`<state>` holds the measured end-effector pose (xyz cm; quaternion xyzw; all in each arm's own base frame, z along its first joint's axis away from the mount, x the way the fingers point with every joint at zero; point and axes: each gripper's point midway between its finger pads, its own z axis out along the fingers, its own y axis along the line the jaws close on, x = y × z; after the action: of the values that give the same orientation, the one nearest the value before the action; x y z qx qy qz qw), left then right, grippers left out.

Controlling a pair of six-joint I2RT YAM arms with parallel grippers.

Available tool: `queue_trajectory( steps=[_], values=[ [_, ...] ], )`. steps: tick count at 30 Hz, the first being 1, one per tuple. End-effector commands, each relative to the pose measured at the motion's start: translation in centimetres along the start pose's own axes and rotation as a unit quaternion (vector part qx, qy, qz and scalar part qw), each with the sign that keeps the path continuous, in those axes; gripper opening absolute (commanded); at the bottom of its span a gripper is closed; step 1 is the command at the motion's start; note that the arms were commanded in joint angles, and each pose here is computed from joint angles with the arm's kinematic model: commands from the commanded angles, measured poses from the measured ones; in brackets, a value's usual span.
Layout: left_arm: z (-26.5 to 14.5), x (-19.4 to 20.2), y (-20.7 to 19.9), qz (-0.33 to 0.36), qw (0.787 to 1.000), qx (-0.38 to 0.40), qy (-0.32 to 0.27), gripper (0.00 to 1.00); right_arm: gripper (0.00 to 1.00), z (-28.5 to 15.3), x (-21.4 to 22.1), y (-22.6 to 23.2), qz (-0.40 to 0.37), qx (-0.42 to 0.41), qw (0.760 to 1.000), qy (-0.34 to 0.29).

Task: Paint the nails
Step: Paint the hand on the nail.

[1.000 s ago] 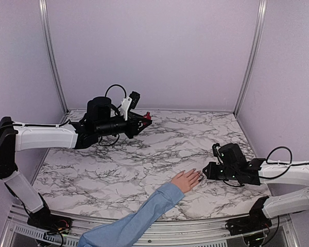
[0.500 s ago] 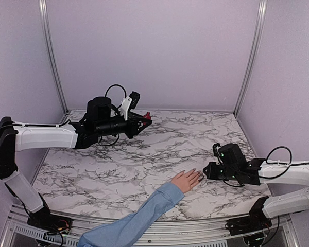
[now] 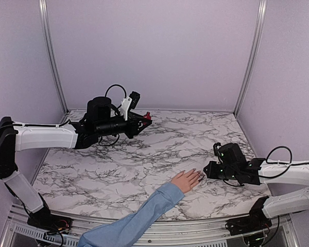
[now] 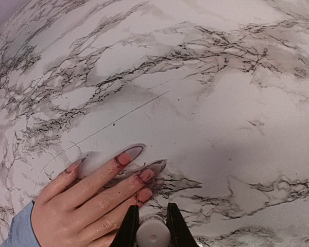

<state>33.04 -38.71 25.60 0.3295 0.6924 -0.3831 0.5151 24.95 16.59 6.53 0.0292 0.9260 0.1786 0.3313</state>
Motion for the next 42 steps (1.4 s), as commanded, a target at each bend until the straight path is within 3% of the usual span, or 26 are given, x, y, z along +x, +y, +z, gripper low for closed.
queue_trajectory(
  steps=[1,17,30,42],
  values=[
    [0.0,-1.1,0.2,0.009,1.0,0.002,-0.012,0.0,0.0,-0.3,-1.4,0.9,0.01,-0.003,1.0,-0.019],
    [0.2,-1.1,0.3,0.01,1.0,0.004,-0.011,0.0,0.0,-0.7,-1.8,0.6,0.016,0.004,0.999,-0.028],
    [0.2,-1.0,0.3,0.008,1.0,0.005,-0.009,0.0,0.0,-3.4,-4.1,1.7,0.017,-0.037,0.995,-0.087],
    [-0.4,-0.8,0.2,0.005,1.0,0.003,-0.009,0.0,0.0,-2.4,-2.7,2.2,0.028,-0.031,0.999,-0.029]
  ],
)
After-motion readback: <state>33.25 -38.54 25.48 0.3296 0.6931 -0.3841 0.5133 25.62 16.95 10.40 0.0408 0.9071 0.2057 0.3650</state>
